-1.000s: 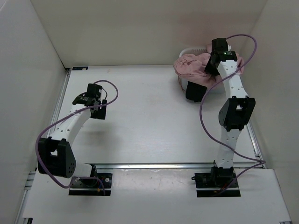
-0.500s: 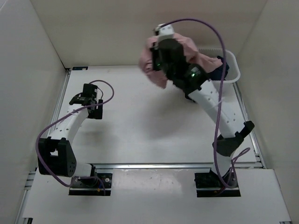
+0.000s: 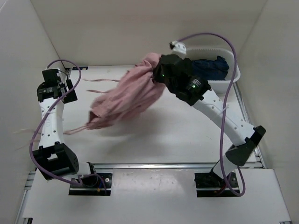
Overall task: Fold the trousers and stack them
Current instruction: Grab the trousers from the pile
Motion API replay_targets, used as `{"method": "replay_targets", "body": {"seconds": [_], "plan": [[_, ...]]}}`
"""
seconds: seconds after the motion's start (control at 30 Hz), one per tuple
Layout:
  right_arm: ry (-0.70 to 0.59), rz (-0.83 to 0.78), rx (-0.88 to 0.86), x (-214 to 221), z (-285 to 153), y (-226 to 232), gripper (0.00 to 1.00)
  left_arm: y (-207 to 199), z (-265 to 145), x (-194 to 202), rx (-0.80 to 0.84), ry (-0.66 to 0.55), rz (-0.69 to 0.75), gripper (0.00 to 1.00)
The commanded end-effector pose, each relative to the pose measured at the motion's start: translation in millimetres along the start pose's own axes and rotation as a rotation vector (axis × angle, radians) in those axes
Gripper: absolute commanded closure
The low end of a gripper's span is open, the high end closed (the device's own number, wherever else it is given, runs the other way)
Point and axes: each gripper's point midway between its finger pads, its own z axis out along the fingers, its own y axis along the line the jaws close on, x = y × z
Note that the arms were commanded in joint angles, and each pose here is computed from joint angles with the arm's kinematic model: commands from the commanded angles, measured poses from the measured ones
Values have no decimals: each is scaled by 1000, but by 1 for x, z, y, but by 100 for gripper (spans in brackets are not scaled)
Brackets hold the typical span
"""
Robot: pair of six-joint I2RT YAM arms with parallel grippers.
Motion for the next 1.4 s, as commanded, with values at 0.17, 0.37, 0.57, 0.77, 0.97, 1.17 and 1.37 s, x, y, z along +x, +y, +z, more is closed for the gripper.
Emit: {"method": "replay_targets", "body": {"seconds": [0.17, 0.37, 0.57, 0.77, 0.97, 1.17, 1.37], "plan": [[508, -59, 560, 174, -31, -228, 1, -5, -3, 7, 27, 11, 3, 0], [517, -568, 221, 180, -39, -146, 1, -29, 9, 43, 55, 114, 85, 0], [734, -709, -268, 263, -46, -43, 1, -50, 14, 65, 139, 198, 116, 0], [919, -802, -259, 331, -27, -56, 1, -106, 13, 78, 261, 242, 243, 0], [961, -593, 53, 367, -31, -121, 12, -203, 6, 88, 407, 250, 463, 0], [944, -305, 222, 374, -66, -182, 73, -280, 21, 132, 515, 356, 613, 0], [923, -356, 343, 352, -74, -209, 100, -293, 43, 172, 460, 437, 710, 26]]}}
